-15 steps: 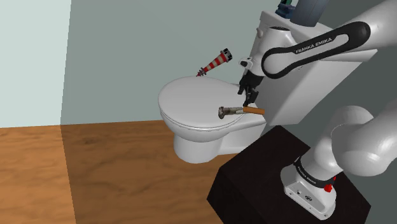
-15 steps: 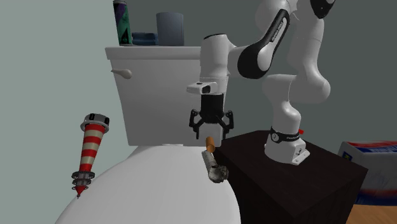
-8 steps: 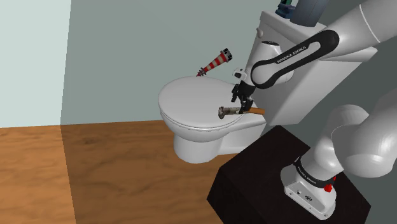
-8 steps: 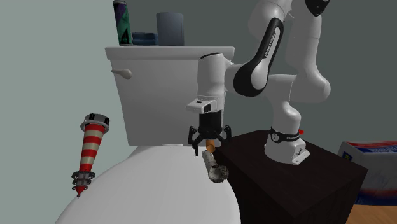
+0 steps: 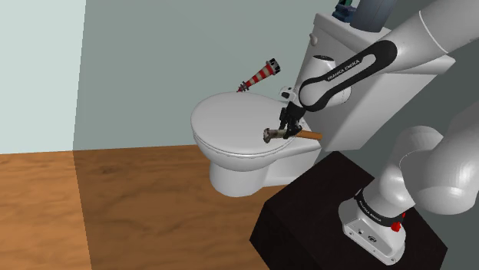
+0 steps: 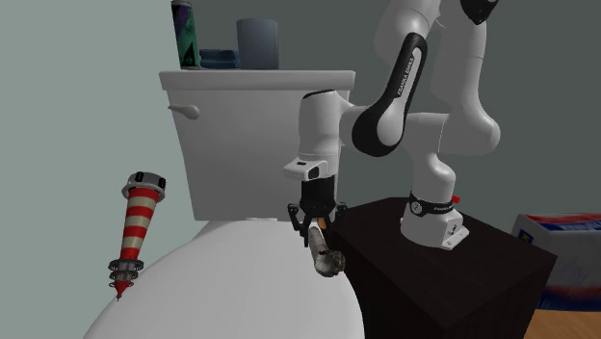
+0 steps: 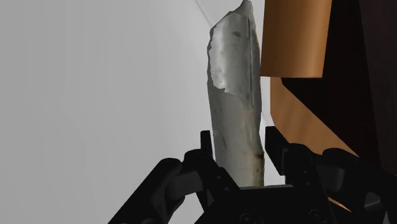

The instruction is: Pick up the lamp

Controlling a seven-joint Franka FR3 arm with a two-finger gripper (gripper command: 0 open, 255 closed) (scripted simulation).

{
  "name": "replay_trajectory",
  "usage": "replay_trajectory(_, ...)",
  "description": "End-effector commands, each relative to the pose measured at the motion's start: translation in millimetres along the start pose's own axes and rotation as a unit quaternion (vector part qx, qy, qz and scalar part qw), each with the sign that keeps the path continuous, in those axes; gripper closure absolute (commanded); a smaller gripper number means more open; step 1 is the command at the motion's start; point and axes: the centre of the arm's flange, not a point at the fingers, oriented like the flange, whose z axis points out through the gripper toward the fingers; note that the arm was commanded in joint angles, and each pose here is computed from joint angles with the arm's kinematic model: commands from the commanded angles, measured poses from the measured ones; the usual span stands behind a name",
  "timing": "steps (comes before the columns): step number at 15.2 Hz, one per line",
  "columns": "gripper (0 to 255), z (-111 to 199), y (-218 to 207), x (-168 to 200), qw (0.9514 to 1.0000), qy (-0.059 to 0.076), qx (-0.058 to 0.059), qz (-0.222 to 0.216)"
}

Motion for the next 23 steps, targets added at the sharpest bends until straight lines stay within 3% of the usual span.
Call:
replay_trajectory(1, 255, 0.3, 0.0, -0.2, 1.0, 0.0, 0.0, 0.0)
replay_trajectory(6, 255, 0.2, -0.7, 0.2, 1.0, 0.0, 0.0, 0.0)
replay_trajectory(23, 255, -79.2, 0.2, 10.6, 1.0, 0.0, 0.0, 0.0)
